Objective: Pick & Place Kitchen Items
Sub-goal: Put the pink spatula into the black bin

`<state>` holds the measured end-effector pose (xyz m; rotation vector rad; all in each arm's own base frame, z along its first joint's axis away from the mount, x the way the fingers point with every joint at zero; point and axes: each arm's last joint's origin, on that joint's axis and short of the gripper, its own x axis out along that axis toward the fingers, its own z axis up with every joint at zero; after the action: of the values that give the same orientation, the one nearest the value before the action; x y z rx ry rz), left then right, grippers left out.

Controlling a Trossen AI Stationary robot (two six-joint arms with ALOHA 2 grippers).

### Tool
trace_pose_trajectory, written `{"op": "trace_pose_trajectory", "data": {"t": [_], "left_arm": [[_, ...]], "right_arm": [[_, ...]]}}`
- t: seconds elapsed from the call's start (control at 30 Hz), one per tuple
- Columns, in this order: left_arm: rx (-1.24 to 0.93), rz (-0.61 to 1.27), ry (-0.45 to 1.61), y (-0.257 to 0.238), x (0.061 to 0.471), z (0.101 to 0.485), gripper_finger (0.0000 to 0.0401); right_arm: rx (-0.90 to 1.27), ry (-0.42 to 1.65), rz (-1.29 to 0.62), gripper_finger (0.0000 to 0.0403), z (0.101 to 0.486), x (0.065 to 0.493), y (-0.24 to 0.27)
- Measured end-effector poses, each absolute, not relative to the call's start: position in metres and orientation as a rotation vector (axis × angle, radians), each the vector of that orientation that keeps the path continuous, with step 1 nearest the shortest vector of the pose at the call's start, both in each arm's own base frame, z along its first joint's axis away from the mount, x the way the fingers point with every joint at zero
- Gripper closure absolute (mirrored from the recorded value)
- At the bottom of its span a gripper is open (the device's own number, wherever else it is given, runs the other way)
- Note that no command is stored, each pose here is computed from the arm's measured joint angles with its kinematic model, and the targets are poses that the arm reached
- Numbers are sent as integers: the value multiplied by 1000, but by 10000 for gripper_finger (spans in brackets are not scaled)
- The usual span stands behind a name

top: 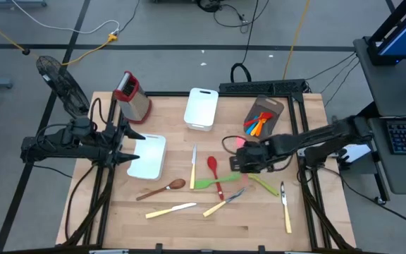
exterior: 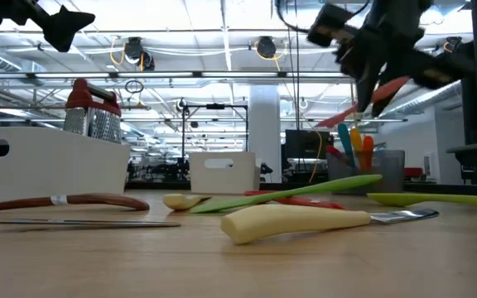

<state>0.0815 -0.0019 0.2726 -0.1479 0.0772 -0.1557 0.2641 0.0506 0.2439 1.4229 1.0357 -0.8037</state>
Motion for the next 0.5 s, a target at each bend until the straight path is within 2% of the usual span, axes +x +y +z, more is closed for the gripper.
{"op": "trace_pose_trajectory", "data": {"t": [0.23,0.5], "left_arm": [[-147,-165,76,-2,81,273,34],[-146,-164,75,-2,81,273,34]], "right_arm": [[1550,928,-807,358,283,227,33],[1729,713,-743,358,313,205,-4]]}}
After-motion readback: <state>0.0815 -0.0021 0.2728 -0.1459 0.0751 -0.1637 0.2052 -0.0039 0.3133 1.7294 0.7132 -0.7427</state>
